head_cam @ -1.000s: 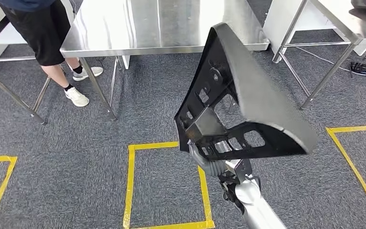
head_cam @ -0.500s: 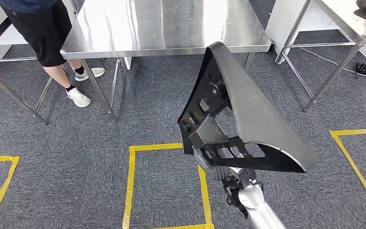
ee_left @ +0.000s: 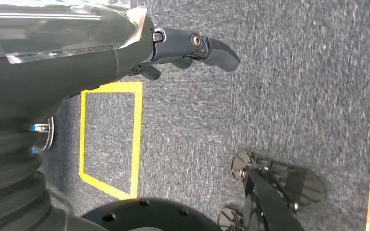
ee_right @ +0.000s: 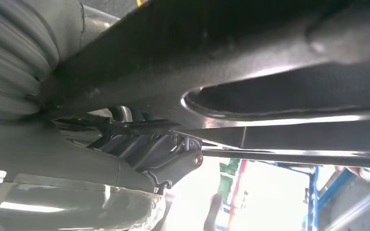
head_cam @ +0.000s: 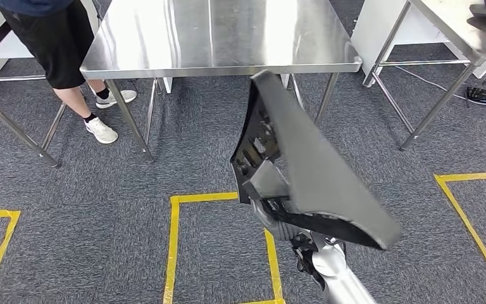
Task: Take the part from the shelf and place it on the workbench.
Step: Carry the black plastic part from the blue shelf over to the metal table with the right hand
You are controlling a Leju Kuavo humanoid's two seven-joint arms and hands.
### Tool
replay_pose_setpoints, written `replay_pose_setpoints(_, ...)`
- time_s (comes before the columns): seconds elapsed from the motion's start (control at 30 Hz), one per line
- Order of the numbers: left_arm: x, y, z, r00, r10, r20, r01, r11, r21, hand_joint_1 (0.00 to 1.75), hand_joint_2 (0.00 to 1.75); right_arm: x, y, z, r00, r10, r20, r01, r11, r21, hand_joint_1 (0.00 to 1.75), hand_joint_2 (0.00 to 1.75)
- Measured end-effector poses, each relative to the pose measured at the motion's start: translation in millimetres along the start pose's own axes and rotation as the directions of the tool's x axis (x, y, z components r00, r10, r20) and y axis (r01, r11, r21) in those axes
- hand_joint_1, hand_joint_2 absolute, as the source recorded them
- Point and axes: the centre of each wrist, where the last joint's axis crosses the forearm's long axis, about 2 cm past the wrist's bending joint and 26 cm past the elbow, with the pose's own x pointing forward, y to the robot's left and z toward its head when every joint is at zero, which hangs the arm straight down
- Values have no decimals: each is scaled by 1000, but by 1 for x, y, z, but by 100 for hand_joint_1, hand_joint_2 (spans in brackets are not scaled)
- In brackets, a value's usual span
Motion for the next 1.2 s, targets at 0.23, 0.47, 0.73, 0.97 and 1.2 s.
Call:
replay_pose_setpoints(0.23,0,-1,0,1000,-8,5,8,1000,-1,0,175,-2,1,7,1000,5,-12,-5,1000,1,175,175)
replay_pose_setpoints(0.47,-1,-1,1,1000,-10,2,10,1000,-1,0,175,-2,-1,8,1000,18,-9,-18,1000,-5,175,175)
replay_pose_setpoints(0.73,-1,-1,0,1000,-11,6,11,1000,-5,0,175,-1,-1,6,1000,17,-1,-17,1000,-10,175,175)
replay_pose_setpoints(0.97,-1,-1,0,1000,-5,16,5,1000,-12,0,175,-1,-1,9,1000,15,-5,-15,1000,-14,175,175)
replay_pose_setpoints(1.2,-1,-1,0,1000,0,19,1,1000,-16,0,175,0,-1,9,1000,18,2,-18,1000,-15,175,175)
